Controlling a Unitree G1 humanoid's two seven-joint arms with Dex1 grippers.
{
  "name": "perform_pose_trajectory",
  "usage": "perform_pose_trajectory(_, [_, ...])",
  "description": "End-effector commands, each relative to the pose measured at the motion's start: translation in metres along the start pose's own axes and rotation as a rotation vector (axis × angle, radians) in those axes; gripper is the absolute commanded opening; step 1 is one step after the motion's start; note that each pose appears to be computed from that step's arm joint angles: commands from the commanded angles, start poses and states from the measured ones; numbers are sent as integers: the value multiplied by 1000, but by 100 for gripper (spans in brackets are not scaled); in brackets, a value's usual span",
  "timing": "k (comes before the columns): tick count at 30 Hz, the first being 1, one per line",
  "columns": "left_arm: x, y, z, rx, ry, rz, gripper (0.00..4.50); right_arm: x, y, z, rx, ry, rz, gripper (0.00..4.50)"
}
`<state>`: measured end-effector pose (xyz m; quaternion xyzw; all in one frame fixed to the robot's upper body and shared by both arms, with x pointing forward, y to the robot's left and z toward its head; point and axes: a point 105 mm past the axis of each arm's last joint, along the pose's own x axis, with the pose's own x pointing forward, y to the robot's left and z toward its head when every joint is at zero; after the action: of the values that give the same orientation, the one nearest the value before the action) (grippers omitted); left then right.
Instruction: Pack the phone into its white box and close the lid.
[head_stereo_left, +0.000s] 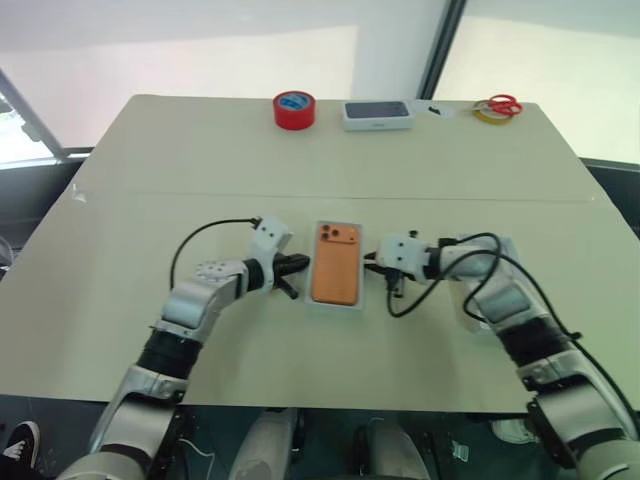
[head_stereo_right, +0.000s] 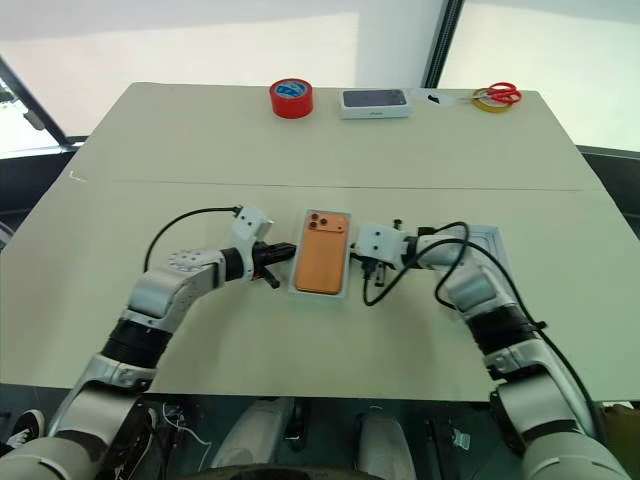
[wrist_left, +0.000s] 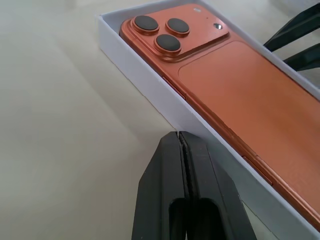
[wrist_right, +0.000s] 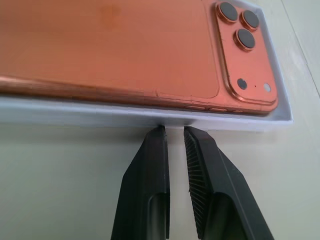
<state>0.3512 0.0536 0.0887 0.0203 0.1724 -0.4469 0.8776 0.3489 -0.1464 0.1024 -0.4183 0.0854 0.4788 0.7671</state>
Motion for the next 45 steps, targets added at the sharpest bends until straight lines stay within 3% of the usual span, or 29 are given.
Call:
perform_pose_trajectory(1, [20,-30,3,32,9,-133,5,-22,0,-3,7,10,-25,62])
perform_pose_trajectory(5, [31,-49,2,70,15,-213,5,-43,6,-19,25,71,-28,62])
perform_pose_trajectory(11, [44,-54,9,67,6,-237,5,-69,8,-38,62,143,-45,62])
perform_pose_trajectory(18, [41,-44,1,73,23,-203,5,-91,11,-55,79,209,-34,62])
perform_pose_trajectory(23, [19,-25,3,64,2,-178,5,-104,-14,-51,134,181,-169,62])
perform_pose_trajectory(28, [4,-7,5,75,-10,-122,5,-113,2,-55,152,193,-109,62])
perform_pose_trajectory(31, [-6,-7,14,110,-43,-150,5,-122,-15,-46,322,107,-185,62])
perform_pose_trajectory(32, [-11,-8,19,121,-61,-179,1,-126,-14,-44,468,69,-162,86])
perform_pose_trajectory(33, [-17,-9,24,140,-80,-206,0,-129,-13,-42,493,69,-149,115])
perform_pose_trajectory(36, [-36,4,40,173,-121,-228,81,-129,-15,-36,515,49,-214,245])
perform_pose_trajectory(40, [-63,20,53,261,-189,-225,290,-128,-12,-34,572,71,-308,450])
perform_pose_trajectory(43, [-83,21,56,358,-240,-237,442,-130,-10,-43,654,162,-392,450])
perform_pose_trajectory(45, [-102,20,52,430,-258,-250,447,-133,-3,-44,814,199,-405,450])
